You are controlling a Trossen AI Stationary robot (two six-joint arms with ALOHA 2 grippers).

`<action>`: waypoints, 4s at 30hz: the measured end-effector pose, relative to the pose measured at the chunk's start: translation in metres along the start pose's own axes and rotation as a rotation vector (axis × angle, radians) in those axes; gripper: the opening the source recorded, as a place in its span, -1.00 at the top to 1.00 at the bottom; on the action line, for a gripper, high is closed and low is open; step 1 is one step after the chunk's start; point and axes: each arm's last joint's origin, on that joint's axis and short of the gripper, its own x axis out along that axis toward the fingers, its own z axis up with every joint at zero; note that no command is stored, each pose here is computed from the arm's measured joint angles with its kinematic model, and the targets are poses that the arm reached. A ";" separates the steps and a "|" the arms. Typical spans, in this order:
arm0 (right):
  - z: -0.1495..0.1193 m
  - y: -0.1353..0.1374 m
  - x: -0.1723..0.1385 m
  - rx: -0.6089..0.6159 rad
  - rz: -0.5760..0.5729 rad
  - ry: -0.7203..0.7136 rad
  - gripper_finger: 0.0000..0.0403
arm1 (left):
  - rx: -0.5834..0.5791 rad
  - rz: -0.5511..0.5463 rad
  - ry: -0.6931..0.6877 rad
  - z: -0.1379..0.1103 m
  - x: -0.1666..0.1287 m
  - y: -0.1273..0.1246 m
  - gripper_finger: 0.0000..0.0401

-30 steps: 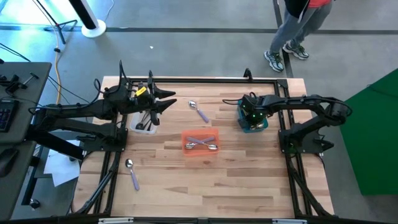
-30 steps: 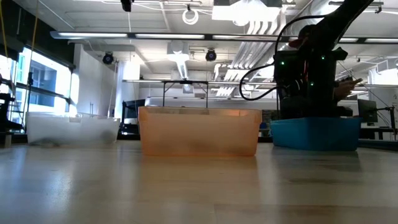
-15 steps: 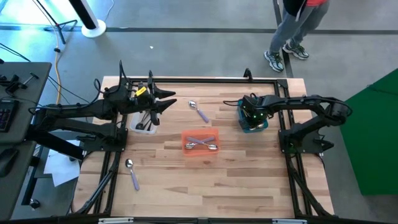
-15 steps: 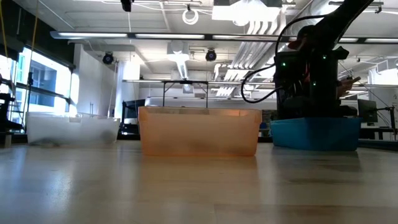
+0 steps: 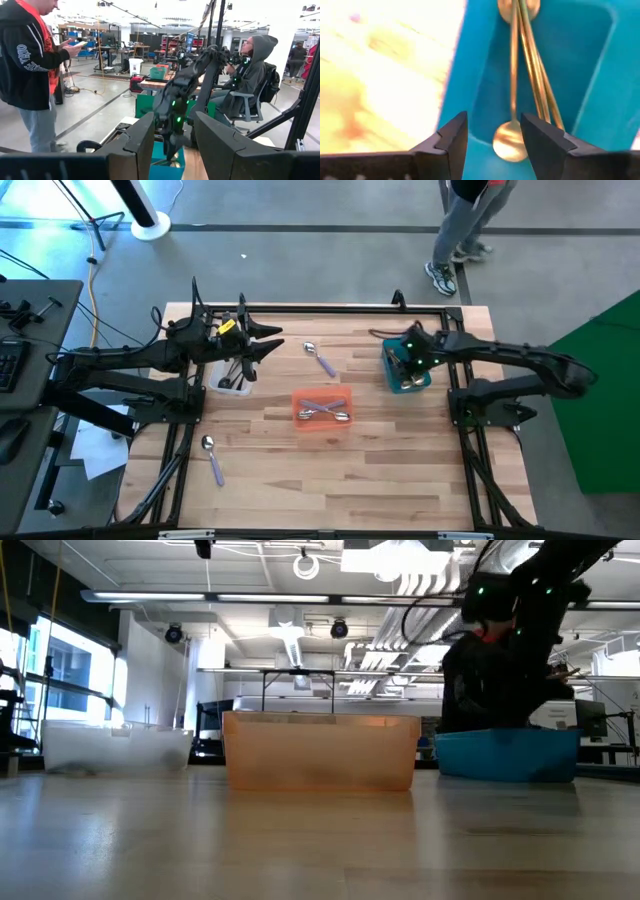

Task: Sort silverware by color (type)
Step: Put the top violet spoon into the orange bin

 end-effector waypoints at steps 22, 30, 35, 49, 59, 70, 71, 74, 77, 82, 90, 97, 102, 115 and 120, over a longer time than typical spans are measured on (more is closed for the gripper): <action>0.018 0.047 -0.123 -0.310 0.867 -0.966 0.17 | -0.054 -0.025 -0.010 0.002 -0.001 -0.001 0.35; 0.008 0.095 -0.108 -0.576 0.977 -1.053 0.17 | -0.107 -0.071 -0.017 0.004 -0.004 -0.002 0.35; -0.001 0.111 -0.101 -0.731 0.959 -1.124 0.17 | -0.109 -0.071 -0.021 0.005 -0.005 -0.002 0.35; -0.002 0.112 -0.098 -0.660 0.934 -1.097 0.17 | -0.071 -0.138 0.091 -0.005 -0.006 -0.004 0.35; -0.003 0.111 -0.096 -0.665 0.923 -1.079 0.17 | -0.038 -0.133 0.117 -0.008 -0.006 -0.003 0.35; -0.003 0.111 -0.096 -0.665 0.923 -1.079 0.17 | -0.024 -0.133 0.118 -0.008 -0.006 -0.003 0.35; -0.003 0.111 -0.096 -0.665 0.923 -1.079 0.17 | -0.024 -0.133 0.118 -0.008 -0.006 -0.003 0.35; -0.003 0.111 -0.096 -0.666 0.923 -1.079 0.17 | -0.024 -0.133 0.118 -0.008 -0.006 -0.003 0.35; -0.003 0.111 -0.096 -0.666 0.923 -1.079 0.17 | -0.024 -0.132 0.118 -0.008 -0.006 -0.003 0.35; -0.003 0.111 -0.096 -0.666 0.923 -1.079 0.17 | -0.024 -0.130 0.116 -0.008 -0.006 -0.003 0.35; -0.003 0.111 -0.096 -0.666 0.923 -1.079 0.17 | -0.024 -0.130 0.116 -0.008 -0.006 -0.003 0.35; -0.003 0.111 -0.096 -0.662 0.925 -1.075 0.17 | -0.024 -0.130 0.116 -0.008 -0.006 -0.003 0.35; -0.002 0.111 -0.096 -0.650 0.906 -1.076 0.17 | -0.024 -0.130 0.113 -0.008 -0.006 -0.003 0.35; 0.000 0.112 -0.090 -0.559 0.866 -1.068 0.17 | -0.051 -0.130 0.094 -0.003 -0.012 -0.002 0.35; 0.016 0.131 -0.078 -0.518 0.709 -1.003 0.17 | -0.042 -0.123 0.047 0.006 -0.025 0.000 0.35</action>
